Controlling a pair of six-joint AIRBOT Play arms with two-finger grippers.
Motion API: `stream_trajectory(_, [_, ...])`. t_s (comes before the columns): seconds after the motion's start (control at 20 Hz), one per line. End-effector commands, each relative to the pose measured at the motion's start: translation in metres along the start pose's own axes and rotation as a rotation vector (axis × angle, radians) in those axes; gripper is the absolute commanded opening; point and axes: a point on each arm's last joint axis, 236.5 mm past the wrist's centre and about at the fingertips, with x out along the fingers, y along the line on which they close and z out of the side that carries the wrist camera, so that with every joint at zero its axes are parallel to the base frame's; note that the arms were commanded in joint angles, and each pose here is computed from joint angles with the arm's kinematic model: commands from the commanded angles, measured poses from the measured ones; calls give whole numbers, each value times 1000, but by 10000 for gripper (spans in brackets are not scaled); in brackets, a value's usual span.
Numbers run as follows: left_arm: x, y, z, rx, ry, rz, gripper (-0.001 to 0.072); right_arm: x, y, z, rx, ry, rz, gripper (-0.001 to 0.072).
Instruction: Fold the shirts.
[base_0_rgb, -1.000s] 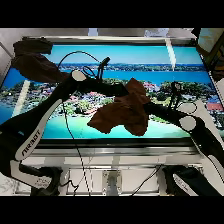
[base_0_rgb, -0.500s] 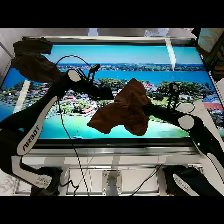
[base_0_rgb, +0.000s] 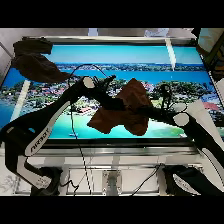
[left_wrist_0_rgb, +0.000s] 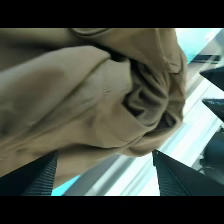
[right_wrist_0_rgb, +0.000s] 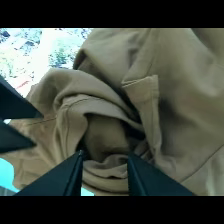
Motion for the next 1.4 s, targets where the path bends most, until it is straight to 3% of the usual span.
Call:
stream_trajectory(0.0, [5,-8,-1,-41,0,-14,648,0,-8,0,-37,3,-26,338])
stream_trajectory(0.2, [12,-2,17,-82,-71,2,644,0,-11,0,-57,4,-38,338])
stream_trajectory(0.35, [21,6,27,-2,-115,24,583,0,-13,-1,-70,8,-46,338])
stream_trajectory(0.55, [19,10,45,202,-164,118,583,0,-17,-2,-101,16,-64,338])
stream_trajectory(0.9, [9,32,30,717,52,424,583,-1,-20,-3,-117,19,-77,338])
stream_trajectory(1.1, [14,28,10,864,156,390,582,-1,-20,-3,-118,19,-77,338])
stream_trajectory(1.35, [25,0,16,1002,102,294,578,-1,-22,-3,-132,22,-85,338])
